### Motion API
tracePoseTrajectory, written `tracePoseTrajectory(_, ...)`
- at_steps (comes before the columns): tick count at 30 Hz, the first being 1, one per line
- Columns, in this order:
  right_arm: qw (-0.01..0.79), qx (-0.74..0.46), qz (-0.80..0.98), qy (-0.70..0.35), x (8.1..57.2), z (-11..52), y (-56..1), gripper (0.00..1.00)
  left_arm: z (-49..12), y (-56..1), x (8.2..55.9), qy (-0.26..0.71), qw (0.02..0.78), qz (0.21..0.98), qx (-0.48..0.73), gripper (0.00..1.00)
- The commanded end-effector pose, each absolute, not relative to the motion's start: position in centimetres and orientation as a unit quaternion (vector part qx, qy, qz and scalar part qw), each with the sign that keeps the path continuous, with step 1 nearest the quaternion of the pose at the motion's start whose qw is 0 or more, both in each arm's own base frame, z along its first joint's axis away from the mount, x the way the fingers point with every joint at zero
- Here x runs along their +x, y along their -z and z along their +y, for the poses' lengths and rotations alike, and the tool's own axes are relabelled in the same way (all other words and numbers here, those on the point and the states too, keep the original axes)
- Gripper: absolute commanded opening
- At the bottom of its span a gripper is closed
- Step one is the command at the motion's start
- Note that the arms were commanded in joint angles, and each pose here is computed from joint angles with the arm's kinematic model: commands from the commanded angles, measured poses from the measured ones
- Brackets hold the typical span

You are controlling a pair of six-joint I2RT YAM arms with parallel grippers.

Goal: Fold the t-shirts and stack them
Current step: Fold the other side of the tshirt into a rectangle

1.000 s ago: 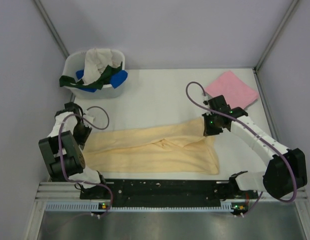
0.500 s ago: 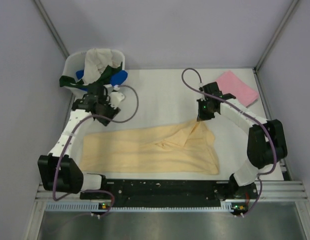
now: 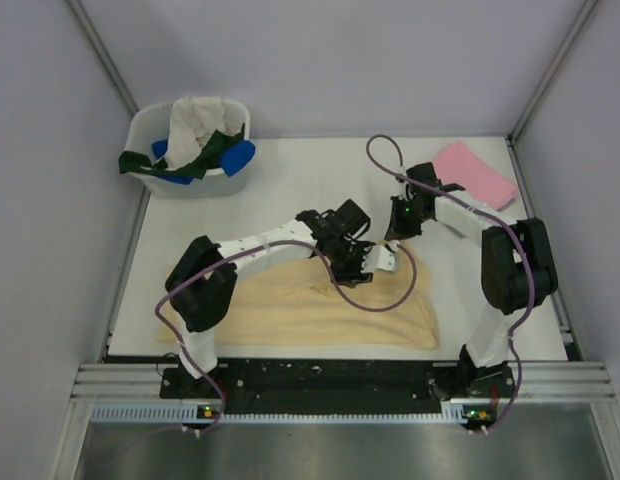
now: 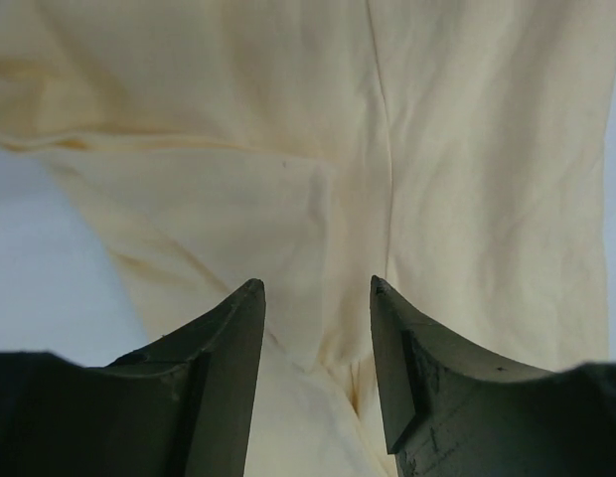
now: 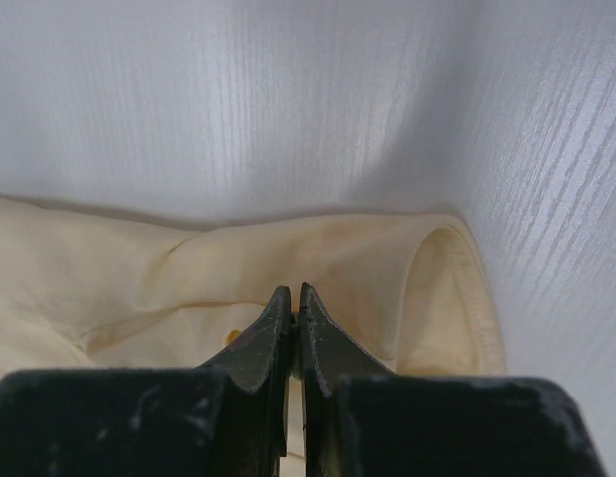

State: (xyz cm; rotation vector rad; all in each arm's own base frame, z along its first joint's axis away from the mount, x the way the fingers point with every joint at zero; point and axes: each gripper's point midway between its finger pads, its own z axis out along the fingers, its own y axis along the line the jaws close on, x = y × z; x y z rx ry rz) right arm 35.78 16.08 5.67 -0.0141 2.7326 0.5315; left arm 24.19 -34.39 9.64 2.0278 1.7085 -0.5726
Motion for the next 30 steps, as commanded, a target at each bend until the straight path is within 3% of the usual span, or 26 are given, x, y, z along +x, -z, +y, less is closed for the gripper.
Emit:
tracePoseTrajectory(1,0.191,-0.002,0.956,-0.222,36.4,17.2,-6.6,0.0,-39.5,-9.3,25.2,0.215,0.267,0.564,0.751,0.51)
tracePoseTrajectory(21,0.19,-0.006,0.953,-0.235,35.6,17.3,-6.8,0.0,-39.8,-3.4,24.4,0.178,0.255,0.557,0.77,0.5)
tracePoseTrajectory(25,0.191,-0.006,0.953,-0.235,35.5,17.3,-7.0,0.0,-40.0,-3.3,24.4,0.18,0.254,0.56,0.767,0.3)
tracePoseTrajectory(28,0.195,-0.006,0.954,-0.229,35.4,17.1,-7.1,0.0,-39.7,-3.7,24.3,0.18,0.248,0.562,0.768,0.04)
tracePoseTrajectory(30,0.2,-0.005,0.954,-0.225,35.6,16.9,-7.4,0.0,-39.4,-4.1,24.4,0.171,0.244,0.57,0.765,0.0)
